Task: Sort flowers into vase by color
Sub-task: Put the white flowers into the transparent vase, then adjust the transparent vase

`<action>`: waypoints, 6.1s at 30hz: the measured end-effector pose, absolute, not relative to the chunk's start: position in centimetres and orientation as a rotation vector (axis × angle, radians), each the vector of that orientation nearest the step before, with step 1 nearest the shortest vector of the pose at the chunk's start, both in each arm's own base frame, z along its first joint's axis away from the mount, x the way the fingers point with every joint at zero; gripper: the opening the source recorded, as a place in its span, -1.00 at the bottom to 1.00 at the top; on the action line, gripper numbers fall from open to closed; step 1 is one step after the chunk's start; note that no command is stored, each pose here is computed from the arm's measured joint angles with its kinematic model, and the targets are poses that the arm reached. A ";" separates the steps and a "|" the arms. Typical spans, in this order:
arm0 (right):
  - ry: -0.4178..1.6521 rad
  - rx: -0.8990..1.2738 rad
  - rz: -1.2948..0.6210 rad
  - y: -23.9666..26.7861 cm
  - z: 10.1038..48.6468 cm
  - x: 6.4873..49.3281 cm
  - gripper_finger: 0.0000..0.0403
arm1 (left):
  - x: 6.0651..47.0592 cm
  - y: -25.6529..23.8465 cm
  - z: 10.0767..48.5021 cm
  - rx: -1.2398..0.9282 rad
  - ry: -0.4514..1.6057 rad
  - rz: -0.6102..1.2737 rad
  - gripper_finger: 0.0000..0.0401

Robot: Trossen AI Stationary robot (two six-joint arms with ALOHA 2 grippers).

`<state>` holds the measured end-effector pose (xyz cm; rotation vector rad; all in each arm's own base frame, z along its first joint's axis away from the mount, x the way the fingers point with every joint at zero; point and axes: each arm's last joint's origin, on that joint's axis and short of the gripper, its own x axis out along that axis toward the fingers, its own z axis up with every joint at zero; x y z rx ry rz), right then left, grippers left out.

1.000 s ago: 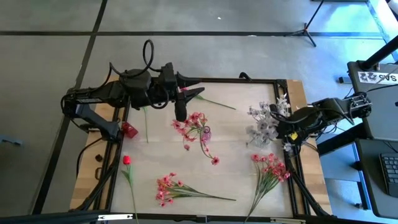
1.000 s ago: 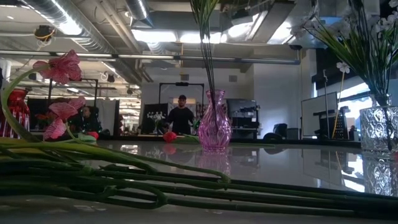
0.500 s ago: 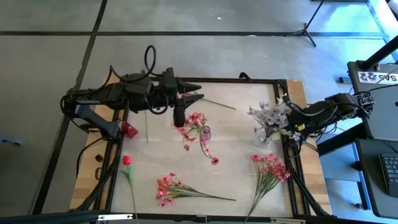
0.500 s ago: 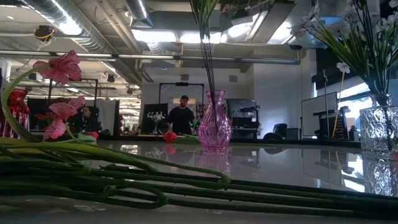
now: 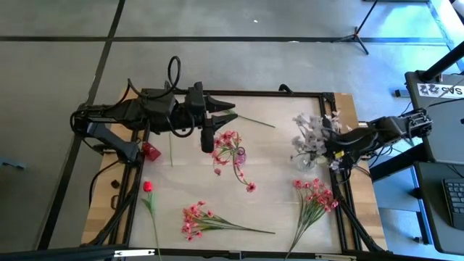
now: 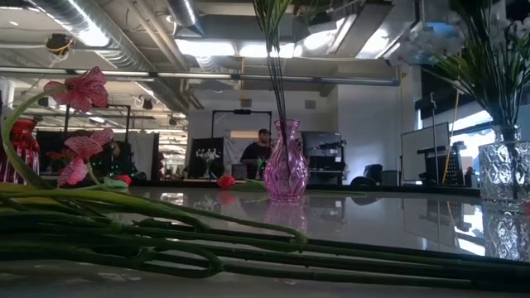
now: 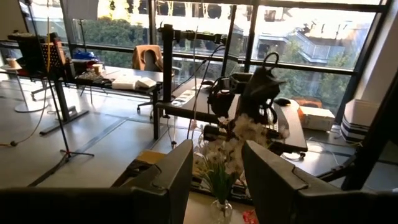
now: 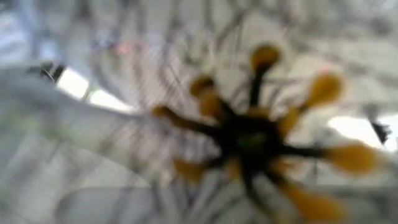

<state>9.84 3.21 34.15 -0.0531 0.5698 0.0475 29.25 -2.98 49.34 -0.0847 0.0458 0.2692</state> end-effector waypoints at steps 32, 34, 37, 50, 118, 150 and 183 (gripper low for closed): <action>0.679 0.006 0.128 2.5 34.4 7.4 -0.13 | 29.3 -3.0 49.3 -0.086 0.047 0.269 -0.31; 0.702 0.039 0.134 2.3 34.9 6.7 -0.12 | 29.3 -3.0 49.3 -0.087 0.047 0.269 -0.31; 0.733 0.100 0.140 2.0 35.6 5.8 -0.09 | 29.3 -3.0 49.3 -0.086 0.047 0.269 -0.31; 1.043 0.238 0.091 1.1 35.1 2.7 0.07 | 29.3 -2.8 49.3 -0.077 0.047 0.274 -0.31; 0.994 0.110 0.422 6.1 46.8 13.1 0.04 | 29.2 -4.0 49.3 -0.066 0.050 0.220 -0.31; 1.574 -0.442 0.466 20.8 32.2 9.7 0.04 | 28.9 -5.4 49.0 -0.228 0.073 0.194 -0.31; 2.052 -0.339 0.113 9.8 21.6 17.9 0.04 | 28.6 -5.5 47.3 -0.058 0.253 0.196 -0.31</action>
